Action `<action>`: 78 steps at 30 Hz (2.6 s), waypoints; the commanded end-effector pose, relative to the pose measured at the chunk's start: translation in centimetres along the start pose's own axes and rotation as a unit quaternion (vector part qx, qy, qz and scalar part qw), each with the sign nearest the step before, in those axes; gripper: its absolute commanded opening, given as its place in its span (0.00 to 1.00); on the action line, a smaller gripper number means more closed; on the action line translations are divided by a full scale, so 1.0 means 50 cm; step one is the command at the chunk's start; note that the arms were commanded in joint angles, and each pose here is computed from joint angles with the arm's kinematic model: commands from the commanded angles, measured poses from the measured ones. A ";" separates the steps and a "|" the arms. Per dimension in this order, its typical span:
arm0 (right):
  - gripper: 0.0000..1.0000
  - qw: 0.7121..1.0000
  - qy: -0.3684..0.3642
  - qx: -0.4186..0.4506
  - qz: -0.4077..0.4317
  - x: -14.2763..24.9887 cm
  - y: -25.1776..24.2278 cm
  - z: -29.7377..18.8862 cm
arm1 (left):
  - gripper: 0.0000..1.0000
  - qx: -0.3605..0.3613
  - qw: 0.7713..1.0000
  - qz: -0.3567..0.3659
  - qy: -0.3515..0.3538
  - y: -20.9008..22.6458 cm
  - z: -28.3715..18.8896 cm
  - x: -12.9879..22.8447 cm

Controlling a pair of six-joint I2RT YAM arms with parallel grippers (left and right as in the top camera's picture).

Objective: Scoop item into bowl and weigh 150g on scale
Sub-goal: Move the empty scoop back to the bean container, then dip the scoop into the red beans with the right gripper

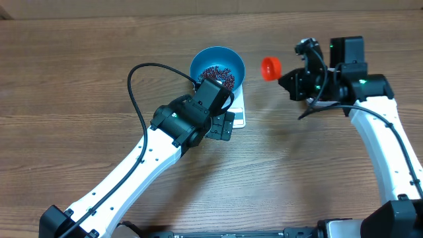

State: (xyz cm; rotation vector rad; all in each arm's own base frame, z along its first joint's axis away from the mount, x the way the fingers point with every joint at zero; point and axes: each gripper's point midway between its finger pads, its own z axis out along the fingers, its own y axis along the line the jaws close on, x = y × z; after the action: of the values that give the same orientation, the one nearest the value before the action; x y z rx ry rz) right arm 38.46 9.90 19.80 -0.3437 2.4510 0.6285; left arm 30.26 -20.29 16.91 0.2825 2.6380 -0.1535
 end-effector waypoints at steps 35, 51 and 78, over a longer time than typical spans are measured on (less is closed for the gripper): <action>0.04 0.996 0.043 0.051 0.061 0.060 -0.093 -0.067 | 0.99 0.065 0.994 0.074 -0.038 0.061 0.004 -0.072; 0.04 0.977 0.051 0.178 0.110 0.069 -0.173 -0.092 | 0.99 0.065 0.994 0.074 -0.038 0.061 0.004 -0.072; 0.03 0.927 0.039 0.371 0.045 0.013 -0.314 -0.148 | 1.00 0.065 0.994 0.074 -0.038 0.061 0.004 -0.072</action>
State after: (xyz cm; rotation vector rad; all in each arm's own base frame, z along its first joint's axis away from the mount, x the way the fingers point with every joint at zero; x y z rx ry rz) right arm 39.86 -6.26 18.17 0.1001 2.5964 -0.2163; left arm 34.31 -17.86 18.02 0.4784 2.5382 -0.2740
